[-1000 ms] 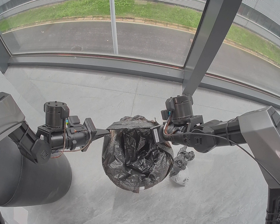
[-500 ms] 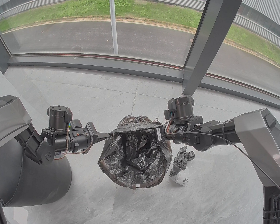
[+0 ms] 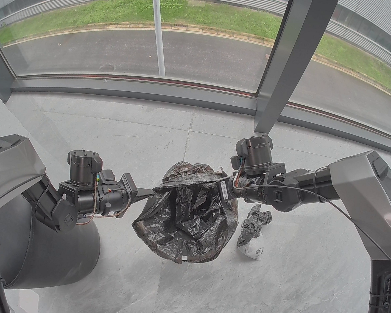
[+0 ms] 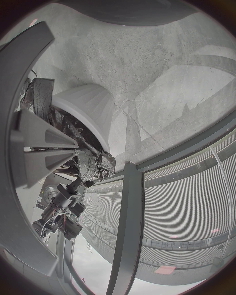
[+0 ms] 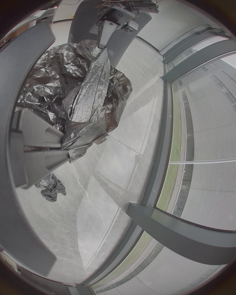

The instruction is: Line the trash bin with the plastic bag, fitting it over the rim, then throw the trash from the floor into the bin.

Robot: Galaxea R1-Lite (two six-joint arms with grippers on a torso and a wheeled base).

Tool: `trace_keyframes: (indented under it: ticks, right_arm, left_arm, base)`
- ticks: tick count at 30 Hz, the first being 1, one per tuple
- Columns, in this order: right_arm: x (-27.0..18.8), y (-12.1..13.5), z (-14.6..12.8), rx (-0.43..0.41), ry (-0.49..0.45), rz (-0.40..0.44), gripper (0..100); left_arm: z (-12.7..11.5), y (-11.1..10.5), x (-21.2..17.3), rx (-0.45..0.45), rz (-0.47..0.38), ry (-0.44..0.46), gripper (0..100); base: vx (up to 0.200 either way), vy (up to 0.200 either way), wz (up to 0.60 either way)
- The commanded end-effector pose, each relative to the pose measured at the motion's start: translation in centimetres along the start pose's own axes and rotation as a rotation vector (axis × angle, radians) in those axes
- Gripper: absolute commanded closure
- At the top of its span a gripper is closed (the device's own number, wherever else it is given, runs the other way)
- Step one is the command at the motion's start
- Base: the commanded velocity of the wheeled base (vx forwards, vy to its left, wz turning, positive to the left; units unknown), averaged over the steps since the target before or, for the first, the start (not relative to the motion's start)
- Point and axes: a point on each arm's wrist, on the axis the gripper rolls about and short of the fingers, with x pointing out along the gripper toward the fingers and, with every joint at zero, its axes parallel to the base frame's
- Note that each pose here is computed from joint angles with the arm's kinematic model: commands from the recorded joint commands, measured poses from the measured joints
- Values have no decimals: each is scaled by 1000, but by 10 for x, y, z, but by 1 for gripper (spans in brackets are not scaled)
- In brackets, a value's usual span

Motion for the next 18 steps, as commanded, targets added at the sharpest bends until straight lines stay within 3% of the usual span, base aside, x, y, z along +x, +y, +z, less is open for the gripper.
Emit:
trace_keyframes:
  ticks: [1, 8, 18]
  right_arm:
    - [-17, 1, 1, -8, 6, 8, 100]
    - [-39, -3, -7, -1, 29, 13, 100]
    - [-49, -13, -15, 1, 28, 2, 100]
  left_arm:
    - [1, -9, -4, 10, -17, -7, 100]
    - [-1, -18, -9, 23, -35, -10, 100]
    - [-1, -16, -8, 19, -29, -6, 100]
  base:
    - [0, 0, 0]
    - [0, 0, 0]
    - [0, 0, 0]
